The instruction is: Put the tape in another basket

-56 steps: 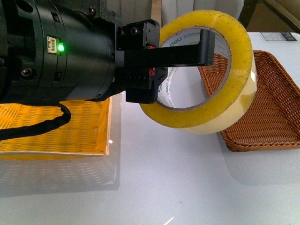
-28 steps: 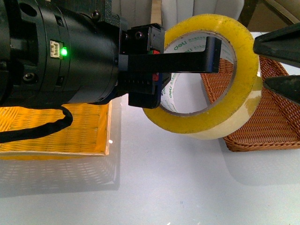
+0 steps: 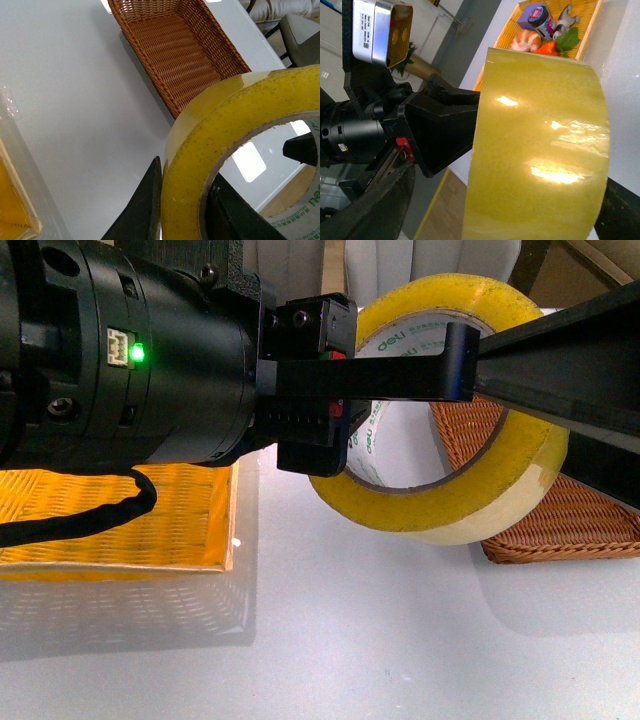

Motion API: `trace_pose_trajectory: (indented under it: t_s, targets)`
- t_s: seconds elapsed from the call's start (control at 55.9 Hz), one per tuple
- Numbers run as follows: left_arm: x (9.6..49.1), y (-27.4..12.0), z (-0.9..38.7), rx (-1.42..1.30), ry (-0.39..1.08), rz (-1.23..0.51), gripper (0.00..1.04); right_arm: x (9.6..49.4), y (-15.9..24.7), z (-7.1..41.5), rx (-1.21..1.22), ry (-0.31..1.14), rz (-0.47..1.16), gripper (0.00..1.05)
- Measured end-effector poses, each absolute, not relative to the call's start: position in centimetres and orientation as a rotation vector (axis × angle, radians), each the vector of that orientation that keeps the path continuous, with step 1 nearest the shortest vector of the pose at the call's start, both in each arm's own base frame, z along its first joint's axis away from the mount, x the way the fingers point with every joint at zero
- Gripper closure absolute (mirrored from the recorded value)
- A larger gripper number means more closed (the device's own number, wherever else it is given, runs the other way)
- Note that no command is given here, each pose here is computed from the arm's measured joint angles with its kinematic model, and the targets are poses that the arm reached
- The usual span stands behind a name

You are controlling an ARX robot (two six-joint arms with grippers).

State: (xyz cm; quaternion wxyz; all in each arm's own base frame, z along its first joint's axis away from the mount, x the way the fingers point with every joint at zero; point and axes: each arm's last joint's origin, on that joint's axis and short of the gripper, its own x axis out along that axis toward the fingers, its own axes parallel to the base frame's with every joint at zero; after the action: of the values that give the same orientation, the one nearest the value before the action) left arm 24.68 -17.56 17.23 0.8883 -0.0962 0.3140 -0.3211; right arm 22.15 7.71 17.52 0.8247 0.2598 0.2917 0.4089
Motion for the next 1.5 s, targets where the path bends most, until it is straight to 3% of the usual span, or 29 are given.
trace_pose_trajectory:
  t_s: [0.322, 0.411, 0.715, 1.001, 1.234, 1.27, 1.377, 1.502]
  targets:
    - [24.6, -17.5, 17.6, -0.204, 0.64, -0.677, 0.9, 22.2, 7.9, 17.5, 0.558, 0.619, 0.838, 0.55]
    - [24.6, -17.5, 17.7, -0.205, 0.636, -0.678, 0.89, 22.1, 7.8, 17.5, 0.566, 0.621, 0.836, 0.57]
    - [24.3, -17.3, 19.0, -0.222, 0.585, -0.683, 0.48, 21.6, 7.5, 17.3, 0.573, 0.625, 0.846, 0.58]
    - [23.2, -14.9, 21.4, -0.256, 0.441, -0.65, 0.07, 21.6, 5.8, 17.2, 0.599, 0.606, 0.788, 0.58]
    - [21.9, -11.4, 23.3, -0.338, 0.329, -0.605, 0.09, 21.9, 3.7, 17.0, 0.632, 0.587, 0.725, 0.58]
    - [21.7, -11.1, 23.3, -0.316, 0.266, -0.531, 0.12, 21.9, 3.3, 17.0, 0.638, 0.58, 0.712, 0.58]
    - [20.3, -8.3, 22.9, -0.17, 0.027, -0.152, 0.31, 22.3, 2.3, 16.8, 0.663, 0.571, 0.668, 0.58]
    - [18.5, -5.4, 21.5, -0.06, 0.001, -0.006, 0.55, 23.7, 0.5, 16.1, 0.695, 0.569, 0.58, 0.58]
